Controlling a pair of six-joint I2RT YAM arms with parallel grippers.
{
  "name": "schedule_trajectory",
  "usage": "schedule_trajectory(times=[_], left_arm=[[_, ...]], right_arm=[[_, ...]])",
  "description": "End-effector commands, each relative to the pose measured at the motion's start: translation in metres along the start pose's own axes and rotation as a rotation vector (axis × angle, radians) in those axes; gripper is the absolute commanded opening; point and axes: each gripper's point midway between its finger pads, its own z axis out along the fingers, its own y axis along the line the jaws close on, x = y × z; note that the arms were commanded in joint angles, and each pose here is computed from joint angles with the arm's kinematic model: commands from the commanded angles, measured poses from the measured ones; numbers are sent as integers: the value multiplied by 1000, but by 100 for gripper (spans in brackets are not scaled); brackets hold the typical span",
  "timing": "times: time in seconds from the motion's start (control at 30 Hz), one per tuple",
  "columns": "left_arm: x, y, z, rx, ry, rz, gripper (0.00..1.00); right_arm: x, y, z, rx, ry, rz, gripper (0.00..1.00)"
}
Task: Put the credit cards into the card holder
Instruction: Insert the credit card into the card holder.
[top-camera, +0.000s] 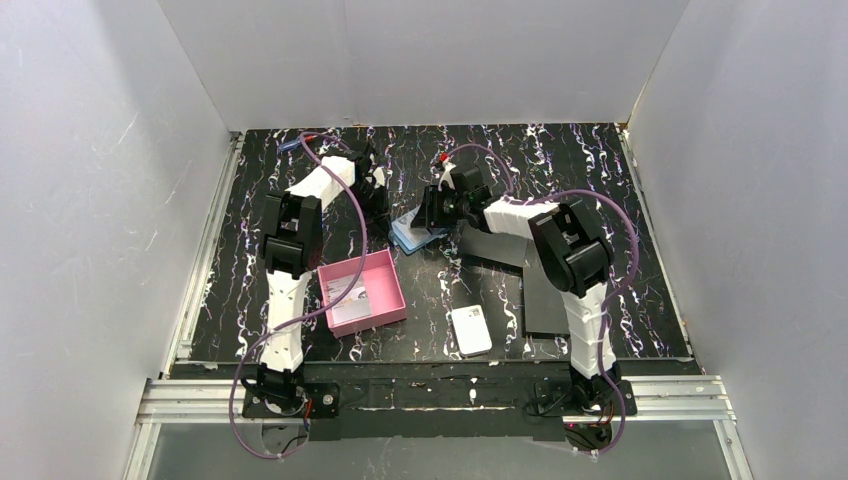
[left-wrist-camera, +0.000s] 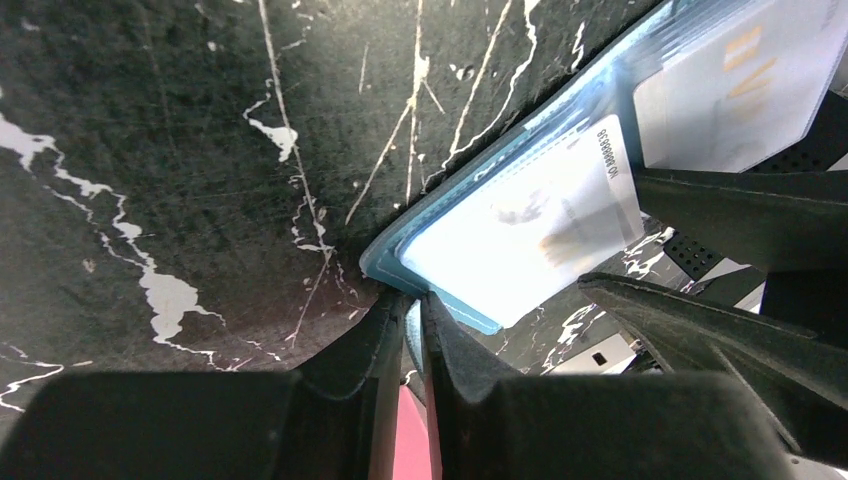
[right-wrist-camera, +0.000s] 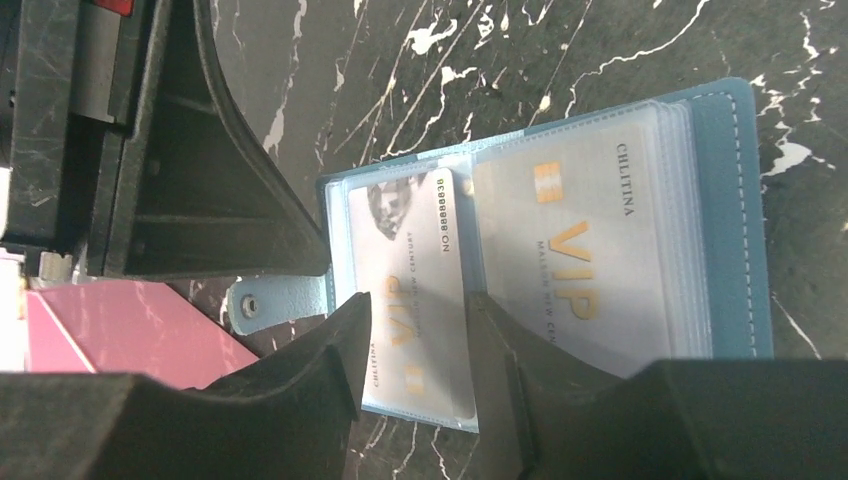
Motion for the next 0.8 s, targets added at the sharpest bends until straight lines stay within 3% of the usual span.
schedule_trajectory(times=[0.0,0.47,0.77], left_arm=[[1,8,17,-33,20,4,11],[-7,6,19,-30,7,12,11],[-17,-1,17,-11,-10,14,11]], right_arm=[[14,-24,-16,117,83,-73,51],[41,0,0,-34,113,6,45],[46,20,4,-51,144,-57,46]])
